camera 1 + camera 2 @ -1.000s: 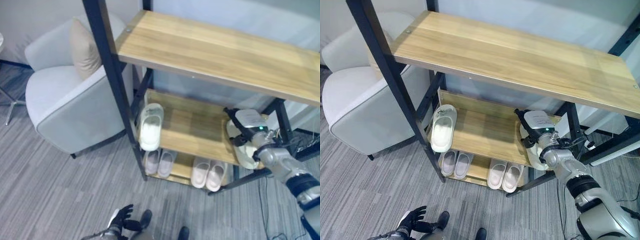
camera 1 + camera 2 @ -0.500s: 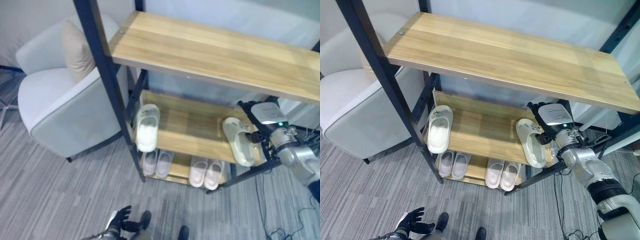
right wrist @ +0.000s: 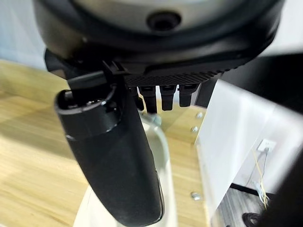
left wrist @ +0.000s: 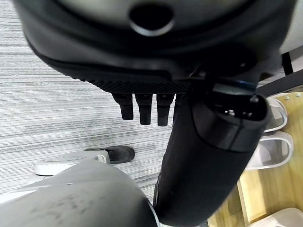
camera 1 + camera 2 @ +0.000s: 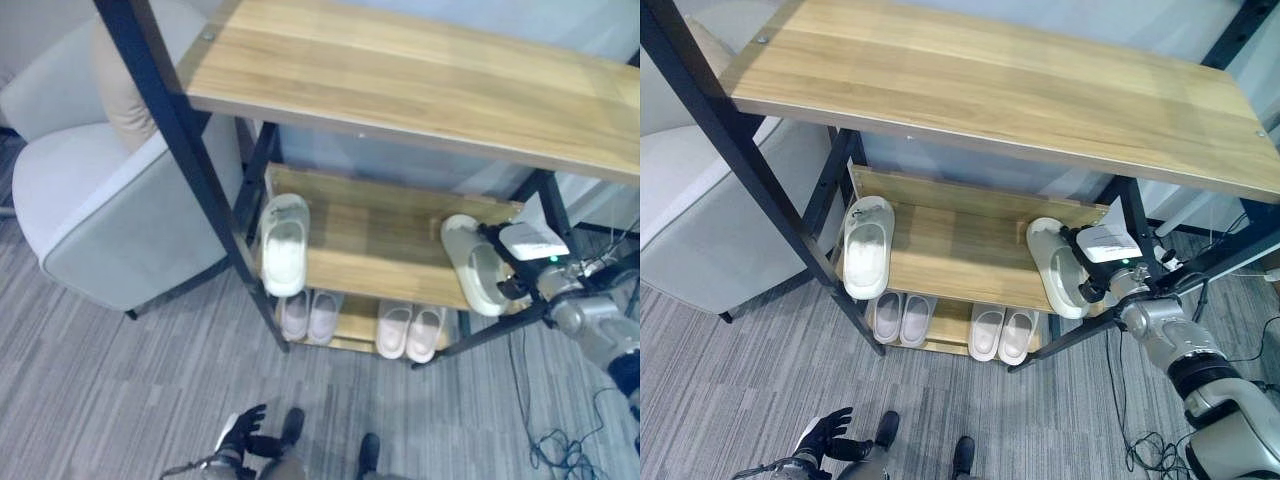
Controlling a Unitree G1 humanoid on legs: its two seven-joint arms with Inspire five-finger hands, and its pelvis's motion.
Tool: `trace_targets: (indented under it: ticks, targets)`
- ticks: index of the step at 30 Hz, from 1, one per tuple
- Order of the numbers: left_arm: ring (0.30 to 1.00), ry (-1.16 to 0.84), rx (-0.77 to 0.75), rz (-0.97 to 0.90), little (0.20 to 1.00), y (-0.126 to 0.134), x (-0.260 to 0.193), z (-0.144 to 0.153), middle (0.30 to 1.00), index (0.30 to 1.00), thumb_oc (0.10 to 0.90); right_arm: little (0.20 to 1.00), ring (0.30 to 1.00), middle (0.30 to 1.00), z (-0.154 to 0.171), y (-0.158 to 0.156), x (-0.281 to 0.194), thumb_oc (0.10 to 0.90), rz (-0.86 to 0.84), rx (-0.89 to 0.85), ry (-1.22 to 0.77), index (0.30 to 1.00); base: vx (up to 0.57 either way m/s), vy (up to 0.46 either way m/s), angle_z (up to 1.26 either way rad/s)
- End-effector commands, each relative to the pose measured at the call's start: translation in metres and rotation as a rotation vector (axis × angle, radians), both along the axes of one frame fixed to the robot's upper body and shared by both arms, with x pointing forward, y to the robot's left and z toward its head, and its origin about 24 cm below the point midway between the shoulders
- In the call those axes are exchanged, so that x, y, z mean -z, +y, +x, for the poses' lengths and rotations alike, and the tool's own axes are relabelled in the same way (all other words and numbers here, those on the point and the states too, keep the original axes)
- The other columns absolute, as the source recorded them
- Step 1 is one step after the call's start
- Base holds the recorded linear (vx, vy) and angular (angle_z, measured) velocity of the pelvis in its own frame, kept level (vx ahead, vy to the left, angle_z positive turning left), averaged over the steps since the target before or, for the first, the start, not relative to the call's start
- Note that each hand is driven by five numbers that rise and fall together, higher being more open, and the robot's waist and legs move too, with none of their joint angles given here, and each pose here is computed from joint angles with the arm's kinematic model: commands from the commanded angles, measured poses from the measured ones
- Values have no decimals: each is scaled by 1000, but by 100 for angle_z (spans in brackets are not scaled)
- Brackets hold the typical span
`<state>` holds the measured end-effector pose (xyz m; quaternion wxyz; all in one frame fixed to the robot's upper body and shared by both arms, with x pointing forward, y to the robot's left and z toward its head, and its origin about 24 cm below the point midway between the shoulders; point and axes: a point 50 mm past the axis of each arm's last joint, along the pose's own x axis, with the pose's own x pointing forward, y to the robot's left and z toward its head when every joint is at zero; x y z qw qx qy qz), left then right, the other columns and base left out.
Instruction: Arrange the slippers neatly on the shoe rack.
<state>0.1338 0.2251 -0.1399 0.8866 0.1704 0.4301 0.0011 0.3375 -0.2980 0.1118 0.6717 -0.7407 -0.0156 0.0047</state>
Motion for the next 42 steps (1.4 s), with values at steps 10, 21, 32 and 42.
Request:
trace_targets:
  ticks: [10, 21, 32, 42]
  targets:
    - [900, 11, 53, 14, 900, -10, 4, -3, 900, 900, 800, 300, 300, 300, 38, 5, -49, 400, 113, 115, -200, 300, 10, 2, 0]
    - [900, 22, 43, 17, 900, -12, 5, -3, 900, 900, 800, 300, 300, 300, 41, 54, -79, 400, 196, -111, -330, 300, 10, -25, 0]
    - [900, 21, 91, -19, 900, -29, 7, -2, 900, 900, 800, 300, 300, 300, 32, 123, -102, 400, 334, -372, -432, 300, -13, -39, -7]
    - [900, -7, 107, -80, 900, -49, 6, 3, 900, 900, 800, 300, 300, 300, 44, 178, -100, 400, 456, -448, -406, 300, -7, 12, -9]
